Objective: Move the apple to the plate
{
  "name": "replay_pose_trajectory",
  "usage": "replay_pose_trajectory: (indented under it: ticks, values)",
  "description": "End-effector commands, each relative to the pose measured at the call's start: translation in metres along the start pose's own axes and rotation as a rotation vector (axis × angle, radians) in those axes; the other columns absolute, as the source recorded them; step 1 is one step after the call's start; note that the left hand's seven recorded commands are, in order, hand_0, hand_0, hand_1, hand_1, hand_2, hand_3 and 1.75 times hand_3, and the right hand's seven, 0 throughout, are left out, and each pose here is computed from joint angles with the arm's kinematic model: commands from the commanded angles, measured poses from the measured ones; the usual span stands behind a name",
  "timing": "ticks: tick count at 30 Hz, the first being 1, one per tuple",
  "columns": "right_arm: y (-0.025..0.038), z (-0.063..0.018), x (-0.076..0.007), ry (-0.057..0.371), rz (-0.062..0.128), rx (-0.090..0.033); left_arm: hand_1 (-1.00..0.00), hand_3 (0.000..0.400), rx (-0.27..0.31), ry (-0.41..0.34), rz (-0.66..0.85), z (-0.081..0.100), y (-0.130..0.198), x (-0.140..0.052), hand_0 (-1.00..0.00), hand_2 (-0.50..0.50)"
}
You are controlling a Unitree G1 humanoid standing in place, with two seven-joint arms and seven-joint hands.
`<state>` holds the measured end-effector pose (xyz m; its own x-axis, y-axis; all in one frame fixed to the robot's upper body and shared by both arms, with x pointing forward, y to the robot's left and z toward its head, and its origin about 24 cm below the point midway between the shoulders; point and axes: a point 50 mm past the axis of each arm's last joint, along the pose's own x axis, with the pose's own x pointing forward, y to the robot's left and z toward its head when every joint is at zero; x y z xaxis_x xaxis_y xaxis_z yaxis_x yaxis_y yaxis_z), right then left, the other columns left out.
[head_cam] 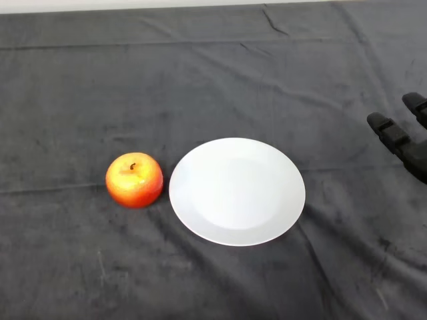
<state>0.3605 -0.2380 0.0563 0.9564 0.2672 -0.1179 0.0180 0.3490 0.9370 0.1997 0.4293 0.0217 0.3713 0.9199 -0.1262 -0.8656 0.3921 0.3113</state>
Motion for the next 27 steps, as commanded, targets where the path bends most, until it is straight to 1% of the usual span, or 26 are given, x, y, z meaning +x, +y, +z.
replay_pose_trajectory:
  ticks: [1, 9, 15, 27]
  values:
    - [0.0129, 0.0166, 0.0004, -0.046, 0.040, -0.023, 0.00, 0.000, -0.022, -0.032, -0.010, 0.016, -0.004, 0.005, 0.00, 0.00]
    - [0.0129, 0.0166, 0.0004, -0.046, 0.040, -0.023, 0.00, 0.000, -0.021, -0.101, -0.041, 0.031, 0.001, 0.010, 0.00, 0.00]
    - [0.0129, 0.0166, 0.0004, -0.046, 0.040, -0.023, 0.00, 0.000, -0.007, -0.154, -0.088, 0.039, -0.002, 0.011, 0.00, 0.00]
    - [0.0129, 0.0166, 0.0004, -0.046, 0.040, -0.023, 0.00, 0.000, 0.035, -0.256, -0.274, 0.058, -0.025, 0.006, 0.00, 0.00]
